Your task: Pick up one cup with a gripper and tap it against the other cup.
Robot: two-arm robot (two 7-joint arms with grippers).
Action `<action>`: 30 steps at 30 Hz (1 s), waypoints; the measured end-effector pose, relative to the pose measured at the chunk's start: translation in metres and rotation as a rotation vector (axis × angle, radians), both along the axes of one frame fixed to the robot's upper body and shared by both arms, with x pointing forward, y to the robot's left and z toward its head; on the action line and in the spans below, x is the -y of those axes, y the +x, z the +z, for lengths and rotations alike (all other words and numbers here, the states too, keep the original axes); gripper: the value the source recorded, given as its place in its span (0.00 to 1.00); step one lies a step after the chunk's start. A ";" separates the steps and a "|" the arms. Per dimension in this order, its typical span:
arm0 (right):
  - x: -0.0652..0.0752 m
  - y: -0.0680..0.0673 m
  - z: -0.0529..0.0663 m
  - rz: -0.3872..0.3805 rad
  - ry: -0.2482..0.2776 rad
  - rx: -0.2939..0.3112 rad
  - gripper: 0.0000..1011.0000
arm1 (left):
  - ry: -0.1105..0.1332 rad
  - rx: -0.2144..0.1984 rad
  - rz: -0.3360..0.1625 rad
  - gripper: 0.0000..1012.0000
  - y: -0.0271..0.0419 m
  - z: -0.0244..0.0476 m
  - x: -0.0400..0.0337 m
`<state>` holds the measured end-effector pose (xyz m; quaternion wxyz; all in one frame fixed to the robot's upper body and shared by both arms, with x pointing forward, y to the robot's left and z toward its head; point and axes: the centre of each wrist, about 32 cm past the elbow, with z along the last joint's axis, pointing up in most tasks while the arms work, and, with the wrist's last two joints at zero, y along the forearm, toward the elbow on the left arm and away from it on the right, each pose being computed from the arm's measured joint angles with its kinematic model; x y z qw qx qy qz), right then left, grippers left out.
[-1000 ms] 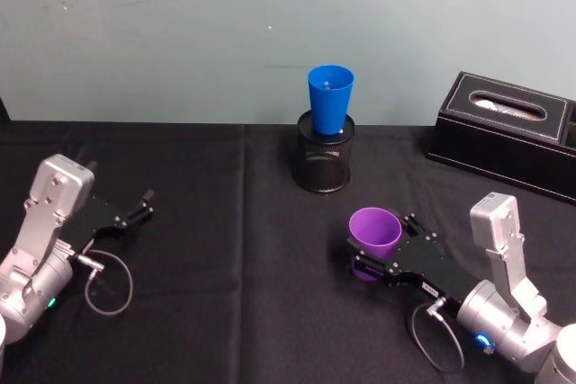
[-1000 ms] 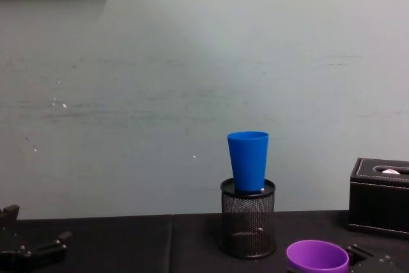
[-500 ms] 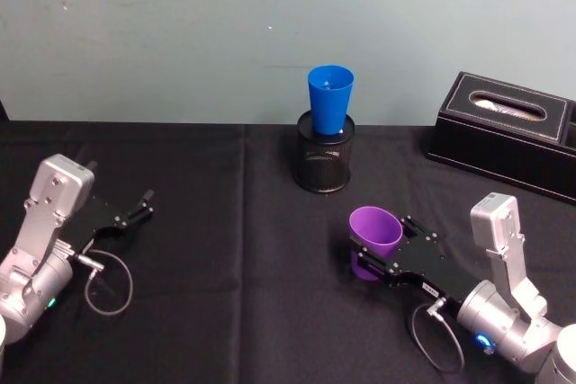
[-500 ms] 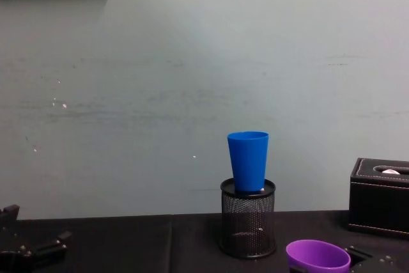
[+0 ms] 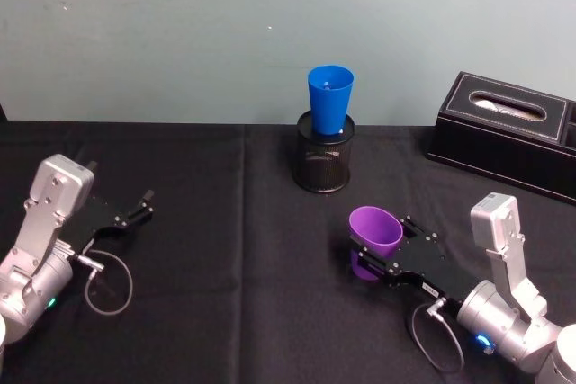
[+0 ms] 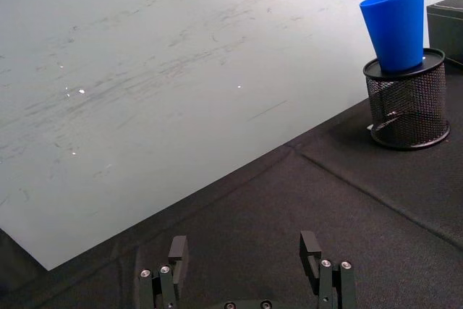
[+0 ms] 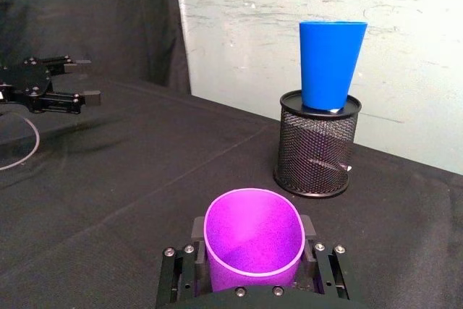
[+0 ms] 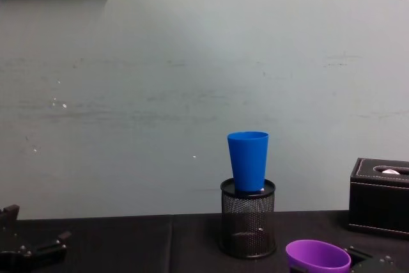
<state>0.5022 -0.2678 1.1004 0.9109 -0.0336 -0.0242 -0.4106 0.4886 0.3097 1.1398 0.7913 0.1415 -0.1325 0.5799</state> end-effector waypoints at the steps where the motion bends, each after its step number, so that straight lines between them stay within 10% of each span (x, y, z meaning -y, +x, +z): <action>1: 0.000 0.000 0.000 0.000 0.000 0.000 0.73 | 0.000 0.000 0.000 1.00 0.0000 0.0000 0.0000; 30: -0.002 0.001 0.024 0.018 0.037 0.063 0.72 | 0.000 0.000 0.000 1.00 0.0000 0.0000 0.0000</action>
